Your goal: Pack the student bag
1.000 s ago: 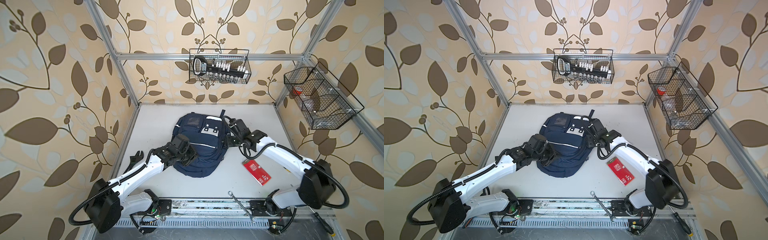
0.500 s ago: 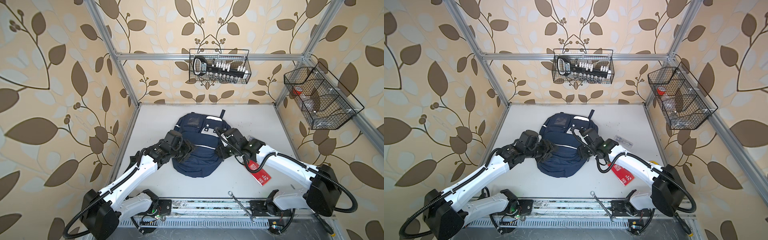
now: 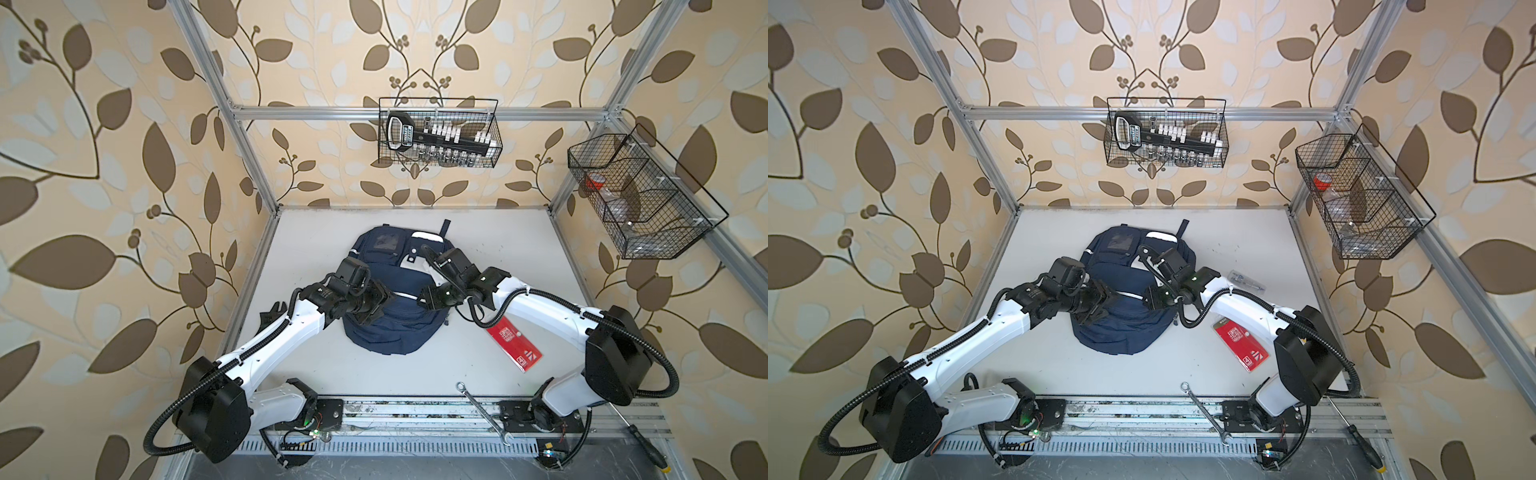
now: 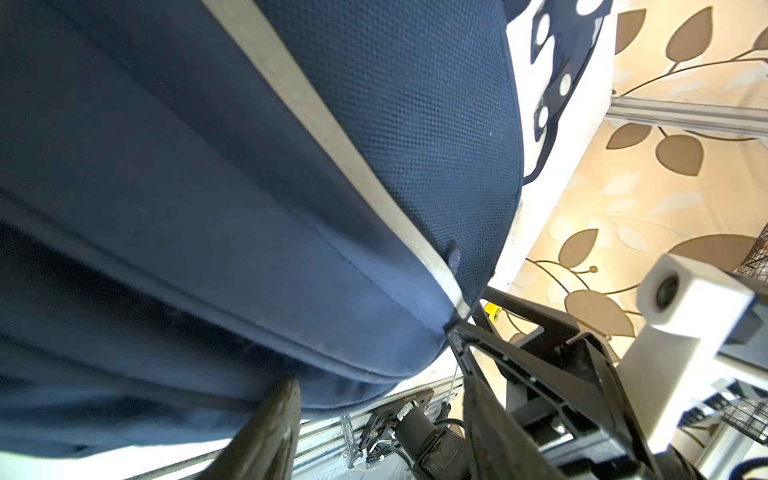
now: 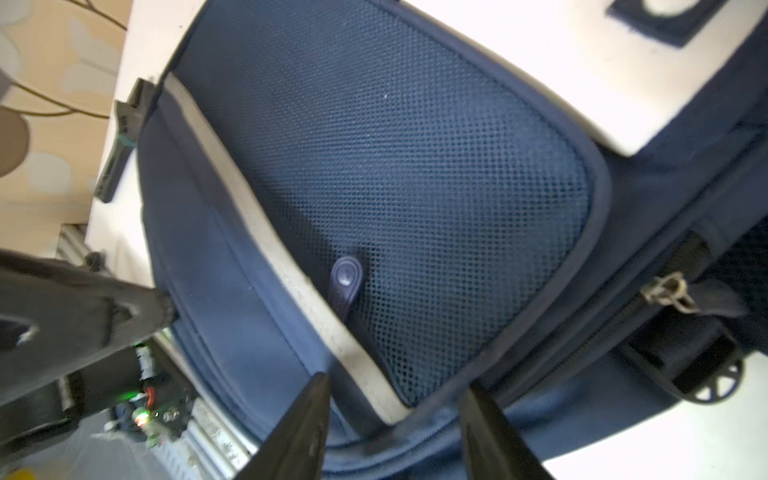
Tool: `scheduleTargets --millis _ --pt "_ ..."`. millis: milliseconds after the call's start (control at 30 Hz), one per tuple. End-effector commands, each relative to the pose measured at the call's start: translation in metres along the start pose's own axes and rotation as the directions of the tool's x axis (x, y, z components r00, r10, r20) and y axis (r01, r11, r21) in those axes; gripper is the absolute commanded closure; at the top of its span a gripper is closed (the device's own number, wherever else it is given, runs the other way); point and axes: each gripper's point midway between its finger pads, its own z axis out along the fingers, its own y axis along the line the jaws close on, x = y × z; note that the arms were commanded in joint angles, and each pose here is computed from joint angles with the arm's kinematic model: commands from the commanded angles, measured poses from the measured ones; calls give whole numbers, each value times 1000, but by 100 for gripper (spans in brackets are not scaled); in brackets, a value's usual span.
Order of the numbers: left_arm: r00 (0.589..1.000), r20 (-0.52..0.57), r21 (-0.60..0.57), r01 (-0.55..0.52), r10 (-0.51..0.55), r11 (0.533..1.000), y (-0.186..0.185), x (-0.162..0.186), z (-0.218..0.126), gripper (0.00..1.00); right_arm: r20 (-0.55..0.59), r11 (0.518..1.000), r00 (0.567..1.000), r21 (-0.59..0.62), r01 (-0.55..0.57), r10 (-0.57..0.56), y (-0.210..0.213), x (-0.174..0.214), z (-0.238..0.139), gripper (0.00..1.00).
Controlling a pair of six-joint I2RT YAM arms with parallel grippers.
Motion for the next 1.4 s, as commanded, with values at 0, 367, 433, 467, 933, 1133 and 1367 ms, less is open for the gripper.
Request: scheduleTargets --millis 0,367,433,467,933,1133,1367 --pt "1000 -5 12 10 -10 1000 -3 0 2 37 13 977 996 -197 -84 88 46 -18 -13 67" --pt "998 45 -11 35 -34 999 -7 -17 16 38 21 924 968 -303 -233 251 54 -47 -38 100" --pt "998 56 -20 45 -43 999 -4 -21 19 40 23 923 966 -301 -240 258 52 -48 -38 100" --pt "997 54 -17 48 -47 999 -5 -22 21 42 22 925 966 -295 -240 258 50 -47 -37 100" --pt "992 118 0 -50 50 999 -43 -52 5 100 181 999 983 -33 13 -7 -2 -17 -69 39" --pt "985 123 53 -131 124 990 -73 -51 -38 100 308 937 929 -213 279 -206 31 -16 -72 37" --pt "989 65 113 -137 130 984 -88 -43 -42 100 252 884 937 -341 319 -241 31 -33 -44 37"
